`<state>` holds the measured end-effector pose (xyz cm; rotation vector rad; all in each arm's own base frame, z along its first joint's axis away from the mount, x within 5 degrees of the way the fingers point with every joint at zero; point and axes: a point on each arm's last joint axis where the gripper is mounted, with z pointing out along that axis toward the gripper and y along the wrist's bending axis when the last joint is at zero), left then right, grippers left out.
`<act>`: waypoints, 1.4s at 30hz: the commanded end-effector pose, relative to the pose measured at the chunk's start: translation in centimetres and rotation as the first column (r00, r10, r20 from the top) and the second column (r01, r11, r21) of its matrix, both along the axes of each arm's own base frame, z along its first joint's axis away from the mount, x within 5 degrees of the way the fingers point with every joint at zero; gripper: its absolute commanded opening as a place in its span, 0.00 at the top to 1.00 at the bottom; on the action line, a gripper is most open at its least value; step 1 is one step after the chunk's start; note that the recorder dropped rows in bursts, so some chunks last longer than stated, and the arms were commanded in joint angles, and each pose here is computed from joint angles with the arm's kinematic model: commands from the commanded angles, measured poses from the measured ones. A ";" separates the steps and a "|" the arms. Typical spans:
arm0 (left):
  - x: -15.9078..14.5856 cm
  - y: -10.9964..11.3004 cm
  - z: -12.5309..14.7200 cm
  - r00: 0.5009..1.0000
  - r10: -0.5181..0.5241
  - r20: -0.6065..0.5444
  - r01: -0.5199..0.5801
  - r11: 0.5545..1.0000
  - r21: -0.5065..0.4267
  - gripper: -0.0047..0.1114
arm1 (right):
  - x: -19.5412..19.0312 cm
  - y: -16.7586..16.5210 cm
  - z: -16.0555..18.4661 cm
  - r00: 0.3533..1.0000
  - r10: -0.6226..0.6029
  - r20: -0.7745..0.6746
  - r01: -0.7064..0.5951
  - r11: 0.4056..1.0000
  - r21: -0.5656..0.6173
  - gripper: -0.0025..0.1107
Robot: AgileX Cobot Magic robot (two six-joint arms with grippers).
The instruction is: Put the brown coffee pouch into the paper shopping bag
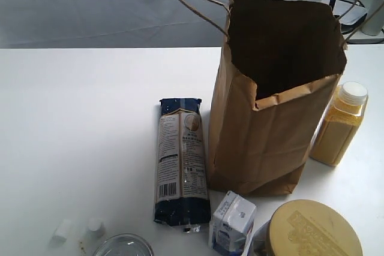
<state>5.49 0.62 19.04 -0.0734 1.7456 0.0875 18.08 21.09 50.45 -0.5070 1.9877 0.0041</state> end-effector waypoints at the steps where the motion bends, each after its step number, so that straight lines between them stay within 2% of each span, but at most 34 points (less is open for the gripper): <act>1: 0.0 0.0 -0.1 1.000 0.004 0.004 -0.004 1.000 0.002 0.96 | 0.9 0.3 -2.5 1.000 -0.012 -0.015 0.011 0.997 -0.074 0.98; 14: 0.0 0.0 -0.1 1.000 0.004 0.004 -0.004 1.000 0.002 0.96 | 1.4 1.5 -10.3 0.989 -0.041 -0.144 0.007 0.973 -0.232 0.98; 18: 0.0 0.0 -0.1 1.000 0.004 0.004 -0.004 1.000 0.002 0.96 | 1.6 2.0 -11.5 0.988 -0.029 -0.153 -0.005 0.977 -0.215 0.96; 21: 0.0 0.0 -0.1 1.000 0.004 0.004 -0.004 1.000 0.002 0.96 | 1.6 2.6 -11.4 0.990 0.017 -0.141 -0.038 0.988 -0.147 0.81; 25: 0.0 0.0 -0.1 1.000 0.004 0.004 -0.004 1.000 0.002 0.96 | 1.7 2.9 -11.2 0.992 0.033 -0.119 -0.047 0.993 -0.113 0.52; 27: 0.0 0.0 -0.1 1.000 0.004 0.004 -0.004 1.000 0.002 0.96 | 1.8 2.7 -11.0 0.995 0.027 -0.101 -0.040 0.991 -0.126 0.47; 30: 0.0 0.0 -0.1 1.000 0.004 0.004 -0.004 1.000 0.002 0.96 | 1.5 1.9 -10.0 0.998 0.009 -0.055 -0.015 0.994 -0.112 0.52; 34: 0.0 0.0 -0.1 1.000 0.004 0.004 -0.004 1.000 0.002 0.96 | 0.2 -0.2 -6.9 0.999 0.030 0.017 -0.031 0.999 0.043 0.75; 37: 0.0 0.0 -0.1 1.000 0.004 0.004 -0.004 1.000 0.002 0.96 | -1.0 -2.3 -5.0 0.998 0.030 0.051 -0.035 0.993 0.109 0.95; 42: 0.0 0.0 -0.1 1.000 0.004 0.004 -0.004 1.000 0.002 0.96 | -2.8 -5.5 -3.1 0.998 0.001 0.060 -0.012 0.985 0.172 0.98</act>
